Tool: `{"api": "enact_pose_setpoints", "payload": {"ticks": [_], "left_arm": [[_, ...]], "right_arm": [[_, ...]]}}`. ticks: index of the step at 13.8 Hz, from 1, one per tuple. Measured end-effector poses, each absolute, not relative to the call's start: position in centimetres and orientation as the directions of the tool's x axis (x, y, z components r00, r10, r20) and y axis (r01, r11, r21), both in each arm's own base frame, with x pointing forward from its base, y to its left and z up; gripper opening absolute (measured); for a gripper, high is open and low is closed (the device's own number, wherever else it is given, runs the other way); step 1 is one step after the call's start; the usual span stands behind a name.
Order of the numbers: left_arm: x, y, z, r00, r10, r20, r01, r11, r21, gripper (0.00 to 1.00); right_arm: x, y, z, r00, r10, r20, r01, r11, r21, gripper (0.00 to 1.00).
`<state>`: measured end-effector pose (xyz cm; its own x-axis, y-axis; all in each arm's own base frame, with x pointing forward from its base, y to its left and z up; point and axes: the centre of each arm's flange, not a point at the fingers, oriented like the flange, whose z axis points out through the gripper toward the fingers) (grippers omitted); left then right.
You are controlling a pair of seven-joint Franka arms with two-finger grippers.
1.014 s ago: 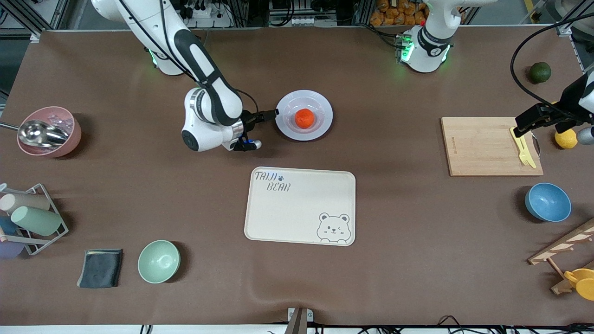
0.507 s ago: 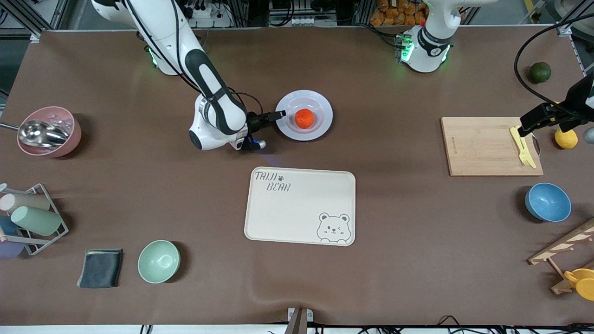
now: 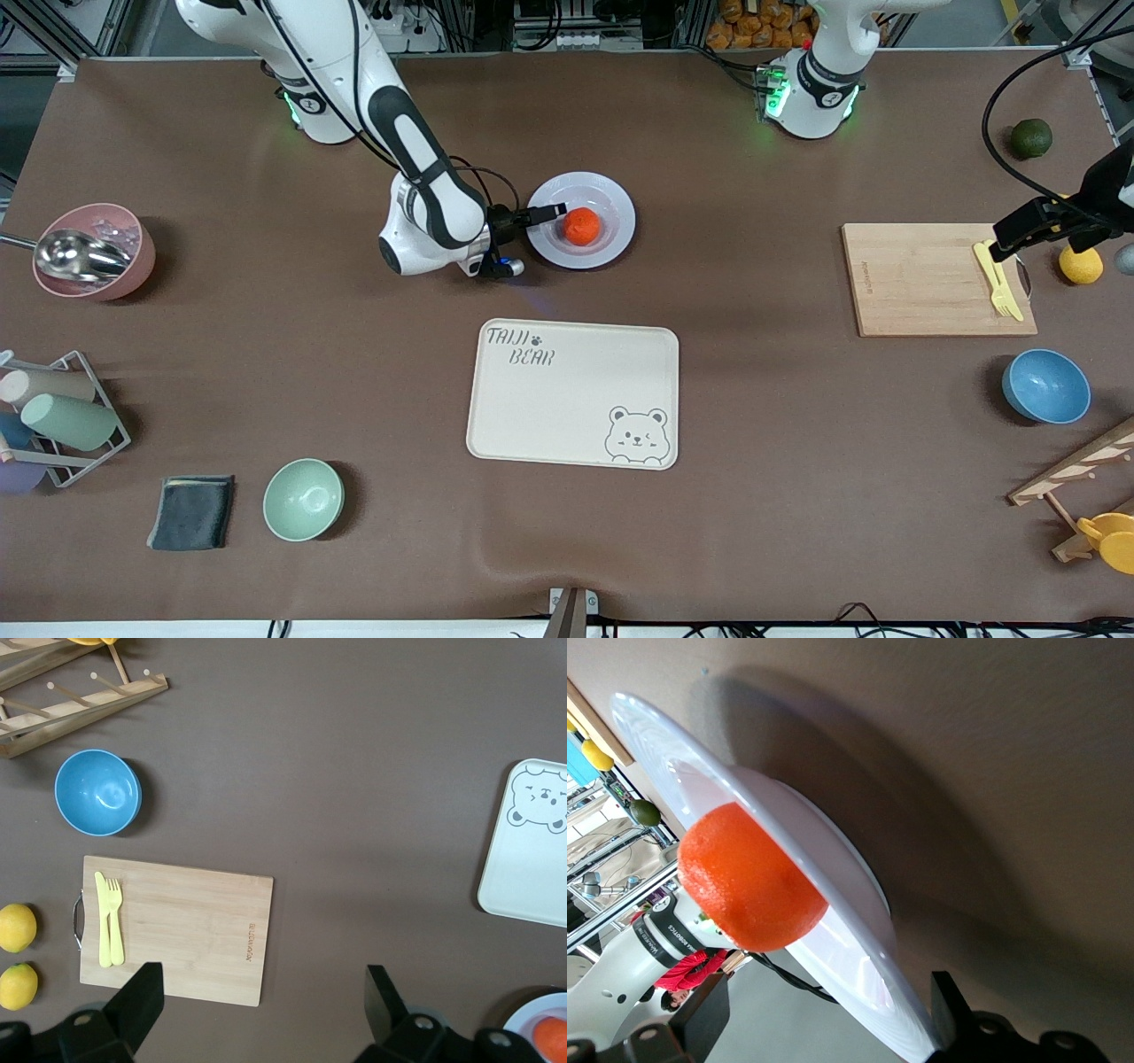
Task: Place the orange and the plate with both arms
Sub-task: 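Lift the plate with the right gripper and carry it onto the tray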
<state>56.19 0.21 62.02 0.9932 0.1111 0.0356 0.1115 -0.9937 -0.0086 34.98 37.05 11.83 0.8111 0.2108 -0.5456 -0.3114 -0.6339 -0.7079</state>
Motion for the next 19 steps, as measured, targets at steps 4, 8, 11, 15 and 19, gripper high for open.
{"api": "enact_pose_setpoints", "payload": {"ticks": [4,8,11,15,19], "left_arm": [[56.3,0.2,62.3,0.993,0.111,0.045,0.111,-0.994,-0.007,1.00],[56.5,-0.1,62.7,0.993,0.107,0.056,0.107,-0.994,-0.006,1.00],[56.8,-0.6,62.2,0.994,0.097,0.047,0.097,-0.995,-0.007,1.00],[56.9,-1.1,61.8,0.996,0.083,0.044,0.084,-0.996,-0.032,1.00],[56.9,-2.0,62.4,0.996,0.065,0.053,0.068,-0.997,-0.049,1.00]], "right_arm": [[34.5,37.5,11.6,0.826,0.225,-0.516,-0.275,-0.638,-0.719,0.71],[34.5,37.3,11.2,0.827,0.224,-0.516,-0.275,-0.640,-0.718,0.25],[34.6,37.4,11.4,0.831,0.232,-0.506,-0.269,-0.630,-0.729,0.10],[34.9,37.7,11.7,0.829,0.220,-0.514,-0.299,-0.603,-0.740,0.09],[36.8,37.6,13.6,0.832,0.223,-0.508,-0.333,-0.533,-0.778,0.09]]}}
